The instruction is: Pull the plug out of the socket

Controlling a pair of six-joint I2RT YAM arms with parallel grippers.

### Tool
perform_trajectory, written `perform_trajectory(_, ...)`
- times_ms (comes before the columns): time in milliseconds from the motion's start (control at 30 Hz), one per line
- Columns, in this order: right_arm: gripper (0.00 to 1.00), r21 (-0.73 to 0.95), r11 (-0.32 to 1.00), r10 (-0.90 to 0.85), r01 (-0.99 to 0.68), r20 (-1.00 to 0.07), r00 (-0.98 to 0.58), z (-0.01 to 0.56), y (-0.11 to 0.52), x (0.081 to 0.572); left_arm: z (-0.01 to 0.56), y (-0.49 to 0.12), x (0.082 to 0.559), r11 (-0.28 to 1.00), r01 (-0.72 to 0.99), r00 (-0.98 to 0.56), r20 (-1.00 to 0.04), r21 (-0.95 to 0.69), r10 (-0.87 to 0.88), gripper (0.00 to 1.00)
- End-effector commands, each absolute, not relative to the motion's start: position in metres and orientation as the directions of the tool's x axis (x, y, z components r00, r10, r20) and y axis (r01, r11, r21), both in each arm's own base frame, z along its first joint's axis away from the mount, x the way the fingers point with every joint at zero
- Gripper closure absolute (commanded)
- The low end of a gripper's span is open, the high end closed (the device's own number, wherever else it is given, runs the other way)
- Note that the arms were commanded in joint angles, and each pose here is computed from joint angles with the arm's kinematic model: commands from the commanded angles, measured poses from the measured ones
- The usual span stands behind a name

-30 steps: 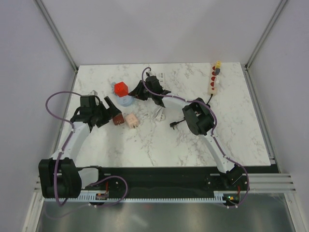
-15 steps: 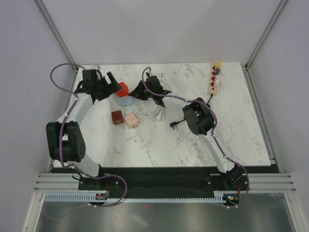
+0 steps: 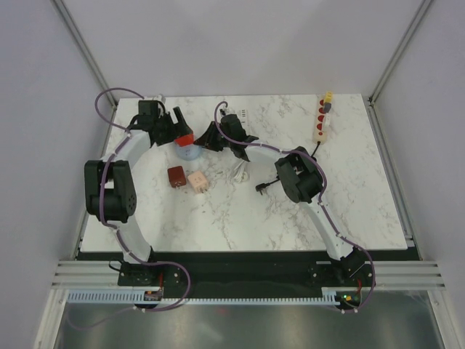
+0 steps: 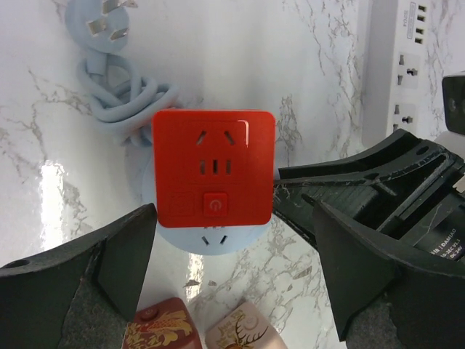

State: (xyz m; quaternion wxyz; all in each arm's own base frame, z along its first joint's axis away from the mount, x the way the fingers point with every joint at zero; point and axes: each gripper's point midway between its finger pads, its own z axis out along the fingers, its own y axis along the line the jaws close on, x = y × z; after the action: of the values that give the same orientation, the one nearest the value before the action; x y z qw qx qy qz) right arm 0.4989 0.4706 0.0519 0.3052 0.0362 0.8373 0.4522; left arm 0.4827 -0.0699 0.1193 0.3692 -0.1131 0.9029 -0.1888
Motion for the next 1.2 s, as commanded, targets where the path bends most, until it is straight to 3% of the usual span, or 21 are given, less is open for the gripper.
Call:
perform_trajectory(0,1.00,0.621,0.775,0.207,-0.113,-0.419,-0.884,-0.049,0.431,0.469,0.133,-0.079,0.503,0.919,0.015,-0.662,-0.693,-0.394,-0.286,0.05)
perform_trajectory(300,1.00,0.625,0.772,0.205,-0.113,-0.413,-0.888,-0.048,0.432,0.467,0.117,-0.081,0.510,0.917,-0.001,-0.682,-0.670,-0.399,-0.292,0.14)
perform_trajectory(567,1.00,0.624,0.774,0.205,-0.111,-0.413,-0.888,-0.049,0.431,0.467,0.110,-0.080,0.511,0.920,-0.012,-0.696,-0.658,-0.391,-0.288,0.11)
perform_trajectory(667,1.00,0.623,0.775,0.206,-0.109,-0.411,-0.888,-0.049,0.431,0.467,0.104,-0.082,0.512,0.917,-0.015,-0.706,-0.645,-0.400,-0.292,0.15)
perform_trajectory(867,1.00,0.622,0.775,0.206,-0.107,-0.410,-0.888,-0.049,0.432,0.466,0.098,-0.085,0.512,0.910,-0.012,-0.718,-0.630,-0.414,-0.296,0.38)
perform_trajectory(967,1.00,0.621,0.776,0.206,-0.106,-0.409,-0.889,-0.050,0.431,0.466,0.096,-0.085,0.510,0.910,-0.016,-0.723,-0.624,-0.415,-0.297,0.55)
perform_trajectory(1067,1.00,0.620,0.778,0.212,-0.100,-0.409,-0.888,-0.050,0.431,0.467,0.095,-0.086,0.508,0.905,-0.021,-0.732,-0.610,-0.425,-0.304,0.81)
perform_trajectory(1100,1.00,0.620,0.779,0.211,-0.099,-0.408,-0.888,-0.050,0.431,0.466,0.095,-0.088,0.506,0.900,-0.028,-0.739,-0.597,-0.436,-0.313,0.94)
perform_trajectory(1167,1.00,0.620,0.779,0.222,-0.091,-0.408,-0.886,-0.049,0.431,0.467,0.102,-0.093,0.504,0.886,-0.017,-0.742,-0.588,-0.463,-0.321,0.98)
